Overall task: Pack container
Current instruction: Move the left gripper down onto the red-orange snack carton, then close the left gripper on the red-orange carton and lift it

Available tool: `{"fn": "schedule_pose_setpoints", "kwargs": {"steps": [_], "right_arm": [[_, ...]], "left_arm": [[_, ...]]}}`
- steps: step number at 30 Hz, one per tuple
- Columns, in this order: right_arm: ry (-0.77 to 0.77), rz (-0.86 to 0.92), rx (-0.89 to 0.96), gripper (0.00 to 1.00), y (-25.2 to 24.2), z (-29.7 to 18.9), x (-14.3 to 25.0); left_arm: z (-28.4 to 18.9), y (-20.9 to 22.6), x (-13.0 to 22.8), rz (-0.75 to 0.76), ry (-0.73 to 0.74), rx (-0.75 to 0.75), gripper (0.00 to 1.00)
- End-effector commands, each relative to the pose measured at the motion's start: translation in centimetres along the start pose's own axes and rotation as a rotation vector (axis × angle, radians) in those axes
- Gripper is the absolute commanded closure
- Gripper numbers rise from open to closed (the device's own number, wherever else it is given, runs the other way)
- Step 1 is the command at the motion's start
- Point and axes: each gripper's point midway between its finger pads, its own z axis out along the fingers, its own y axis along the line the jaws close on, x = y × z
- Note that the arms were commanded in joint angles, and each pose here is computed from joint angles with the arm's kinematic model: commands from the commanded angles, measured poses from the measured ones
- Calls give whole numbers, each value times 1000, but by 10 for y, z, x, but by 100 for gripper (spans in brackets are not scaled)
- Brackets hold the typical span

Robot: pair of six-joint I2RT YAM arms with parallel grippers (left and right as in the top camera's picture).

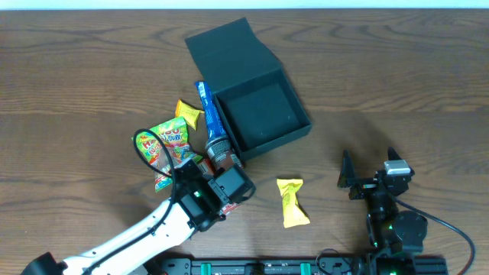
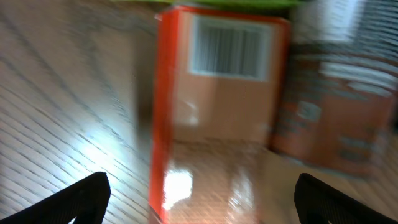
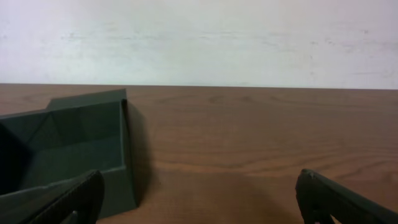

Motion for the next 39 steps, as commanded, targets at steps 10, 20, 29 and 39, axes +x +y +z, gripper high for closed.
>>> {"fn": "schedule_pose_setpoints", "kwargs": {"steps": [10, 20, 29, 39], "right_arm": [[4, -10, 18, 1, -4, 0, 1], [4, -10, 18, 1, -4, 0, 1], [4, -10, 18, 1, -4, 0, 1], [4, -10, 18, 1, -4, 0, 1]], "left_arm": [[15, -5, -11, 62, -43, 34, 4], [28, 3, -7, 71, -39, 17, 5], [37, 7, -4, 69, -39, 27, 5], [43, 8, -2, 64, -40, 43, 4]]}}
